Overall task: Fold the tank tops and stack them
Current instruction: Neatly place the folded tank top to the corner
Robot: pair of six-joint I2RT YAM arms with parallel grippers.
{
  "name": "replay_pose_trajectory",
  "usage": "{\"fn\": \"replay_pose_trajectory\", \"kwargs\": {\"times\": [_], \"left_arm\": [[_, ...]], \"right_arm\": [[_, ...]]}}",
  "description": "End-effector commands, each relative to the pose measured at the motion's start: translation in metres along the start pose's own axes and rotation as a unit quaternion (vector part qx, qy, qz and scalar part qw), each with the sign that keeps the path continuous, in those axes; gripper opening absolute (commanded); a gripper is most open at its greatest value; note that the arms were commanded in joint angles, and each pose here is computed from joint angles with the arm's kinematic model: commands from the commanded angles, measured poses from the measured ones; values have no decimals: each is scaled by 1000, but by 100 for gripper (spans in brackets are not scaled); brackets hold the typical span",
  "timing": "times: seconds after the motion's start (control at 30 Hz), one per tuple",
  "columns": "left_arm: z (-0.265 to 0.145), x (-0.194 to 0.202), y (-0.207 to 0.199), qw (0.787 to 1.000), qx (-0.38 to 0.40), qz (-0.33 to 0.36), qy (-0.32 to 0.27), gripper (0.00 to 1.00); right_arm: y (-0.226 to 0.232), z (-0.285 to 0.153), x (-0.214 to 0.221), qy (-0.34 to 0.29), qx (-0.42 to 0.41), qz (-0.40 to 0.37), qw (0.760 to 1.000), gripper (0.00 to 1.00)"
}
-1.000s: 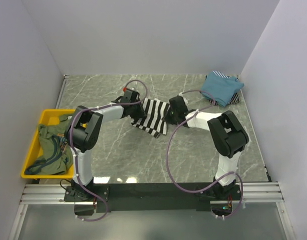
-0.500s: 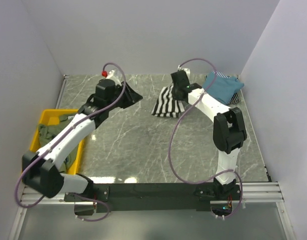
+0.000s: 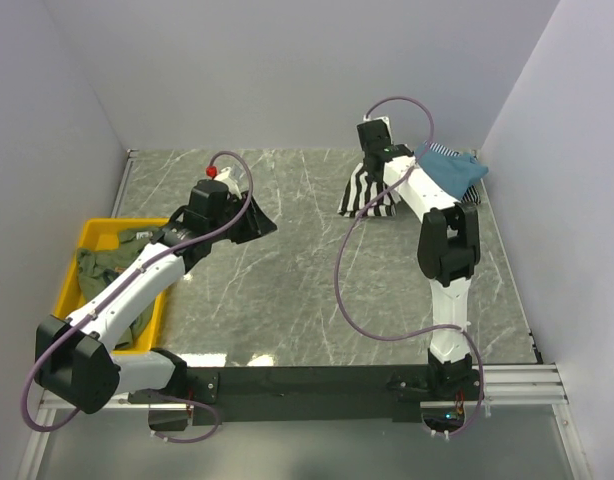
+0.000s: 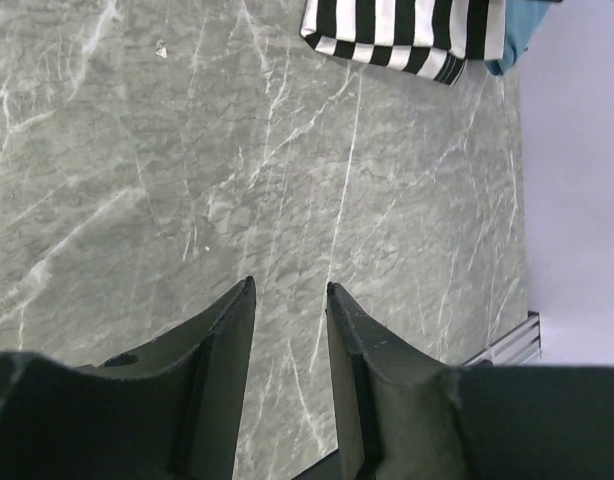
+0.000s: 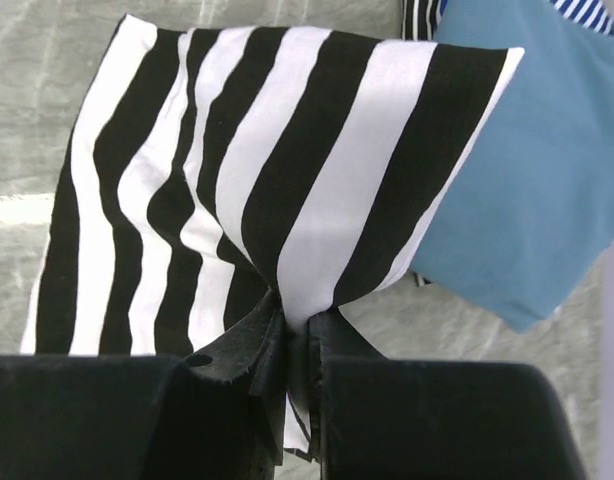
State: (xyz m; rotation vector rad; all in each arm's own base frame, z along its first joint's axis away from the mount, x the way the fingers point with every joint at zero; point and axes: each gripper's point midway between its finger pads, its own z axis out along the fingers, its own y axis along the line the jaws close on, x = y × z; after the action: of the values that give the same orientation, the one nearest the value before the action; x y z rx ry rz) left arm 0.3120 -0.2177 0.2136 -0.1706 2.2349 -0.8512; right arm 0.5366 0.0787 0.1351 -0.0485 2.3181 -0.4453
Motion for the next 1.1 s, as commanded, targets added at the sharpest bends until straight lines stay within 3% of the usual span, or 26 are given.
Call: {"fn": "replay_pose_trajectory", "kwargs": {"times": [0.0,0.3,0.6,0.77,1.07], "left_arm": [[-8,-3,-8,999,28,28,-2,41],[-1,2,-4,998,50,22,20,41],[4,12,2,998,53,20,40,41],[5,15,2,997,58,19,46,41],[8,20,3,997,61,15,55,41]], "right_arm": [[-26,-14,-29,-29,27,-28,999,0],[-46,-26,-73,-67,41,-51,996,0],[-95,-21,-87,-76,29,19,996,0],[-126,2,-56,-52,-5,108,993,0],[-185,47,15,-1,23,254,967,0]]}}
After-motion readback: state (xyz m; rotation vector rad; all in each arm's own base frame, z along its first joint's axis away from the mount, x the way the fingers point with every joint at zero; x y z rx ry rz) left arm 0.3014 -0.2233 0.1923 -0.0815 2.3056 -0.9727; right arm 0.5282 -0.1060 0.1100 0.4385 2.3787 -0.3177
